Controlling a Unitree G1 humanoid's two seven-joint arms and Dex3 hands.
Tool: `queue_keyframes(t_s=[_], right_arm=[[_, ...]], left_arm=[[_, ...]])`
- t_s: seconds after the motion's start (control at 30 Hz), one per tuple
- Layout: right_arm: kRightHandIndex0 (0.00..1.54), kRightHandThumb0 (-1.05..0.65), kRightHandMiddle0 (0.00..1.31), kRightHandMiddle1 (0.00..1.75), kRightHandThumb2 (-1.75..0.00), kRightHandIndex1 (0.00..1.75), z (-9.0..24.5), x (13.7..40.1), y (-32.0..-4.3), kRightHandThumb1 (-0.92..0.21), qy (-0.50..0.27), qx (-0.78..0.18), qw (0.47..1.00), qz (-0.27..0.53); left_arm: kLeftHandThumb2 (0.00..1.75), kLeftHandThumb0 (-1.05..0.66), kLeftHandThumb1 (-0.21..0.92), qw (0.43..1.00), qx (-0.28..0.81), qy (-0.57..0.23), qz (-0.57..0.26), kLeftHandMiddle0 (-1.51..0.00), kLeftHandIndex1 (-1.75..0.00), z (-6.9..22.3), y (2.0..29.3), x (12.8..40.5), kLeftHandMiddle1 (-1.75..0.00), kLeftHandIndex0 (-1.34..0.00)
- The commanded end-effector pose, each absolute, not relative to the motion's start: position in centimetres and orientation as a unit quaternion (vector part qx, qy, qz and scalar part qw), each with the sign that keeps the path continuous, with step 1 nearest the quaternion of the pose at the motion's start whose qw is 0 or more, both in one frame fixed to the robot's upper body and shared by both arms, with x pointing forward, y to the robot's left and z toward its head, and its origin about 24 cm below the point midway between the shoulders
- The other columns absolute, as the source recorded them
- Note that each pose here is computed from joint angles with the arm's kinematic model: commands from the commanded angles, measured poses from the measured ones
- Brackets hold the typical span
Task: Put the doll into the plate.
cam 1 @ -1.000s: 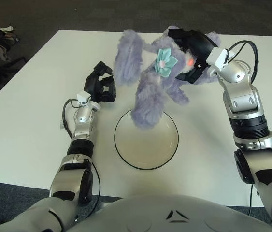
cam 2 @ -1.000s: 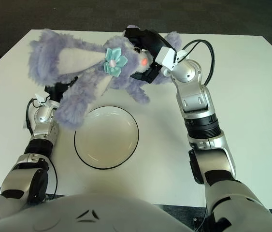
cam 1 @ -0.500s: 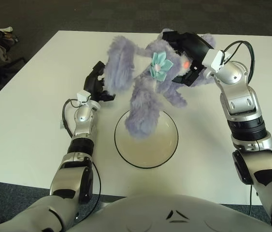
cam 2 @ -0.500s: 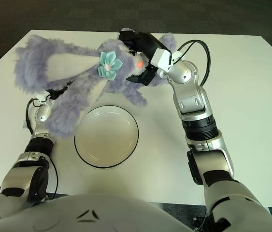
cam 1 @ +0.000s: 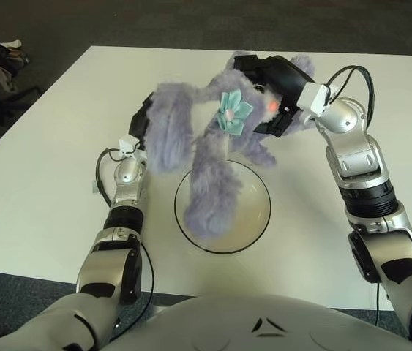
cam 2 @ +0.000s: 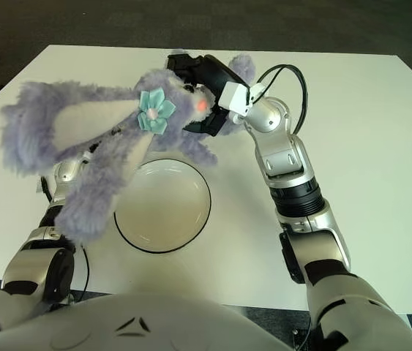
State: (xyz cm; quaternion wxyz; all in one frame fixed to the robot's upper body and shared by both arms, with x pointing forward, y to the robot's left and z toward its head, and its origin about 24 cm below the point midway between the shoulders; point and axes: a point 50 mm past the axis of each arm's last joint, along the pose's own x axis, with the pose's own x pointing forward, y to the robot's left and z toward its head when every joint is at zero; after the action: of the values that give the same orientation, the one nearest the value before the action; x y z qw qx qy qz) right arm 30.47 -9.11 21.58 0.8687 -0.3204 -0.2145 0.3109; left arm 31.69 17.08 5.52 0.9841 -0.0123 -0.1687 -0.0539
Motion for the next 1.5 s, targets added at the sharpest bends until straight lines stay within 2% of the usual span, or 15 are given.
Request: queue_keyframes(t_s=[0.0, 0.83, 1.47], right_arm=[[0.81, 0.58, 1.09, 1.75, -1.61, 1.75, 21.8, 30.0, -8.8, -0.08, -0.226, -0.315, 0.866, 0.316], [0.80, 0.57, 1.08, 1.75, -1.60, 1.75, 20.9, 29.2, -7.4, -0.09, -0.230, -0.295, 0.859, 0.350], [0.79, 0.57, 1.09, 1.75, -1.59, 1.75, 20.8, 28.9, -6.4, -0.09, -0.238, -0.339, 0.843, 0.344]], left_arm=[[1.15, -0.44, 0.45, 0.996, -0.041, -0.080, -0.030, -1.14, -1.75, 0.4, 16.9, 28.9, -1.75, -0.51], [1.17, -0.44, 0.43, 0.995, -0.047, -0.086, -0.033, -1.11, -1.75, 0.4, 16.2, 29.1, -1.75, -0.52], [1.18, -0.44, 0.42, 0.994, -0.051, -0.088, -0.030, -1.13, -1.75, 0.5, 15.8, 29.2, -1.75, -0.52]])
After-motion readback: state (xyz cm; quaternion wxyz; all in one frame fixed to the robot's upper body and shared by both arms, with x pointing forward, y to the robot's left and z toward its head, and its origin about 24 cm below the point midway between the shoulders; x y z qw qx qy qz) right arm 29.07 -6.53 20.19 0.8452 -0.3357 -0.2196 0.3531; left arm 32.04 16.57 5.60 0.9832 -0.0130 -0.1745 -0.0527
